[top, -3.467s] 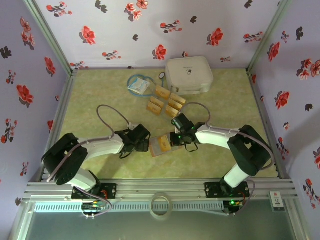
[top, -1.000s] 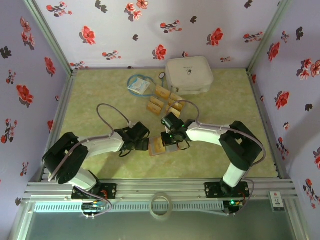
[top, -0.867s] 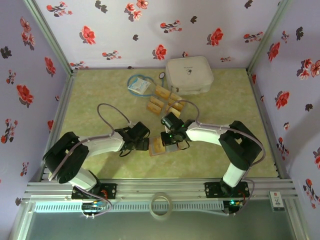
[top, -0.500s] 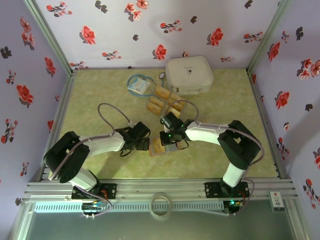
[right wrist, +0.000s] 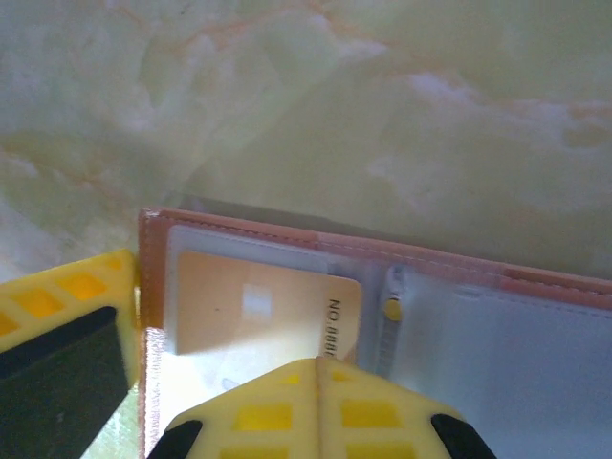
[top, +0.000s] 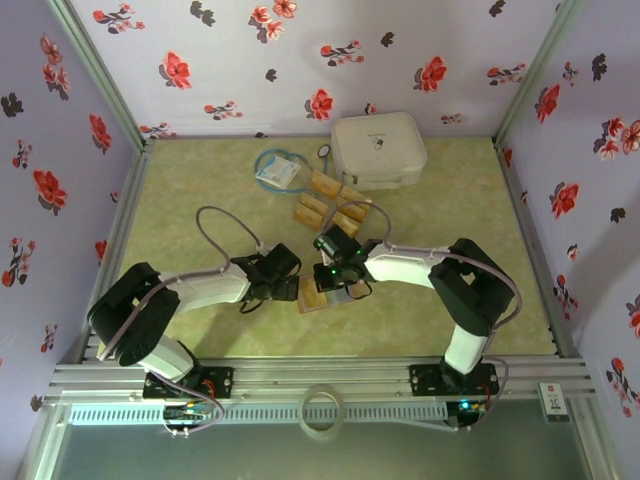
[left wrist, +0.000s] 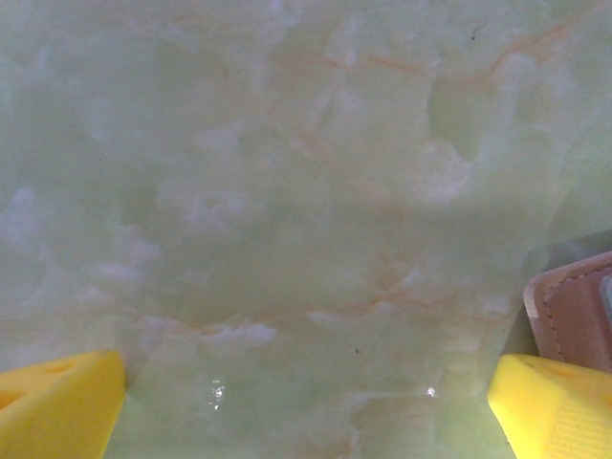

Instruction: Put the credit cards into the card holder

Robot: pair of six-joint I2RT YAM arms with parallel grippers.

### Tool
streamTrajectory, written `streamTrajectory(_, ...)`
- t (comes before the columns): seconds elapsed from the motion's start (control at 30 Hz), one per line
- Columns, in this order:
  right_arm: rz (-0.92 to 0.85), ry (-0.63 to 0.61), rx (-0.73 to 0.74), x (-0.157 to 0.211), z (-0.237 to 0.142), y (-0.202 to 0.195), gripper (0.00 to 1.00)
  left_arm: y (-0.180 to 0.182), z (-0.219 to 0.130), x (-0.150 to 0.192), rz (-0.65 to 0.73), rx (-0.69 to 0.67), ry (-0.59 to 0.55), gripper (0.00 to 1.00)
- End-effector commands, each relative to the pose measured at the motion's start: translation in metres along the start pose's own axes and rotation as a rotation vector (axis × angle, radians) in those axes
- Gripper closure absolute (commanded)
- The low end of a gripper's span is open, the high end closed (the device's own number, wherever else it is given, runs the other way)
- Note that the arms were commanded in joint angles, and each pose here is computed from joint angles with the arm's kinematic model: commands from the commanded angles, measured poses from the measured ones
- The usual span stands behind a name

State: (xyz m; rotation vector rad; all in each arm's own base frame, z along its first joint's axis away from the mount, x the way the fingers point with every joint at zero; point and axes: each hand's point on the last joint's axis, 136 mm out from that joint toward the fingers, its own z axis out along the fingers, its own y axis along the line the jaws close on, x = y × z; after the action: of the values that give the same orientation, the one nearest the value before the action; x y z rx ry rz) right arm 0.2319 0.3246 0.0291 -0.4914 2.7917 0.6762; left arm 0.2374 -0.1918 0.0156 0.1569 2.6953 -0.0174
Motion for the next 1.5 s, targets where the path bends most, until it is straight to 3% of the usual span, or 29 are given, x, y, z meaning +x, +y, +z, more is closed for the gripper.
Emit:
streamTrajectory(0.0, -0.001, -0.006, -0.036, -0.005, 0.000, 0.014, 1.00, -0.011, 0.010, 0.003, -0.003, 0.024, 0.011, 0.00)
streamTrajectory(0.4, -0.024, -0.086, 0.023, -0.007, -0.039, 0.005, 1.00, -0.006, -0.006, -0.001, -0.024, 0.040, -0.012, 0.00)
streamTrajectory(1.47, 0.025, 0.004, -0.009, 0.021, -0.004, -0.003, 1.00, 0.001, -0.002, 0.015, -0.014, 0.019, 0.019, 0.00)
